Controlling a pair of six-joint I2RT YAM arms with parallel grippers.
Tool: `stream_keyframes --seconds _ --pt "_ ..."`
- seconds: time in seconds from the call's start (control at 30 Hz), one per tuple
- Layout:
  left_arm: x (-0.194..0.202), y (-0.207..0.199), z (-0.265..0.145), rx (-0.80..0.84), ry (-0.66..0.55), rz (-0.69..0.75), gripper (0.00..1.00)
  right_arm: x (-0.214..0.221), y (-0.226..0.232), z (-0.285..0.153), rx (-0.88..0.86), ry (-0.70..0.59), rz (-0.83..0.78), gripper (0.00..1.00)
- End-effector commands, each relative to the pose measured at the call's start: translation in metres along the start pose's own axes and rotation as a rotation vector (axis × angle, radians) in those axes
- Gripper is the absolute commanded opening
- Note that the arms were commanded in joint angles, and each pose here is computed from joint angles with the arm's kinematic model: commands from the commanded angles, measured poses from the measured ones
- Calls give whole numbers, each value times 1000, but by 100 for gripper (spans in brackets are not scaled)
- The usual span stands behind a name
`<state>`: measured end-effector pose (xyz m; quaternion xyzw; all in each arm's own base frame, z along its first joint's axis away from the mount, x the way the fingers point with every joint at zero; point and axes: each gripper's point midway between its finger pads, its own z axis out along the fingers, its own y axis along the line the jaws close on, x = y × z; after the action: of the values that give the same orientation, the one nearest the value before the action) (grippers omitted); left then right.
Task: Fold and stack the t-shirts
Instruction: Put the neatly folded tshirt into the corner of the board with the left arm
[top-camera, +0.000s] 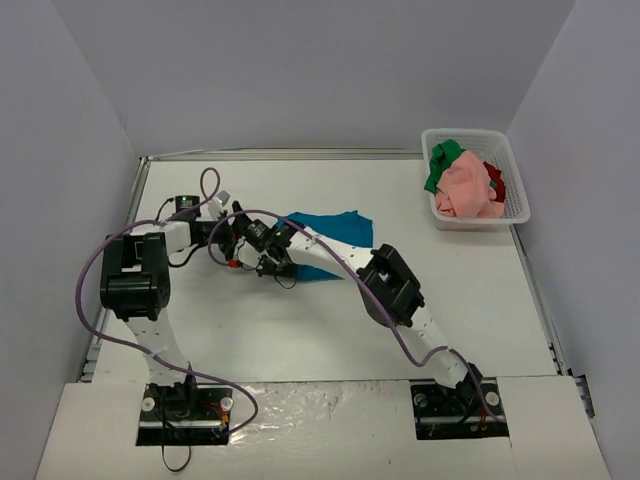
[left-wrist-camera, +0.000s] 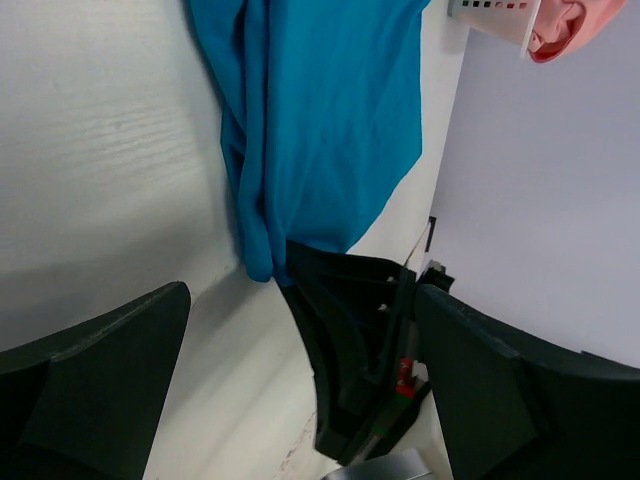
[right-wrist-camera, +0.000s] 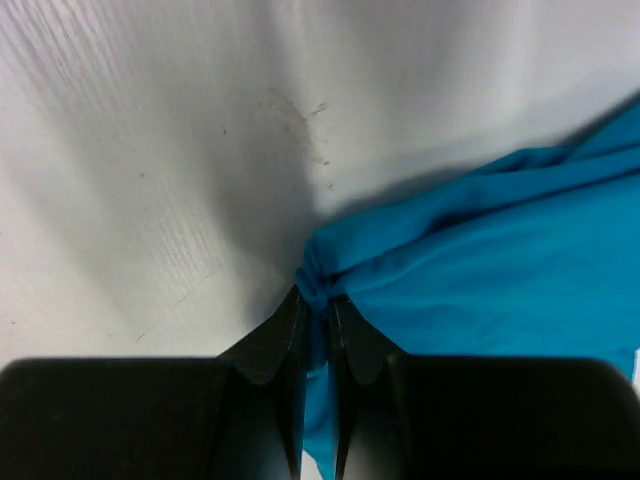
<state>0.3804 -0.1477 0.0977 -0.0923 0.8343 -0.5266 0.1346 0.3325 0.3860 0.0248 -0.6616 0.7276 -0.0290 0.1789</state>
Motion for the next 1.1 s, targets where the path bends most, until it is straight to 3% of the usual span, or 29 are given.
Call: stream_keyframes --seconds 0.0,0.37,0.97,1.03,1.07 --pt "-2 -14 10 49 -7 -21 94 -6 -4 -13 10 -1 -7 0" --pt "19 -9 57 52 105 -65 94 -9 -7 -20 19 2 -12 0" --pt "20 -4 78 26 155 -67 94 -18 -20 -50 63 -26 -15 0" --pt "22 -2 83 23 171 -62 100 -19 -21 -52 66 -29 -15 0" --pt "22 0 85 21 176 -67 94 -18 -21 -53 66 -29 -16 0"
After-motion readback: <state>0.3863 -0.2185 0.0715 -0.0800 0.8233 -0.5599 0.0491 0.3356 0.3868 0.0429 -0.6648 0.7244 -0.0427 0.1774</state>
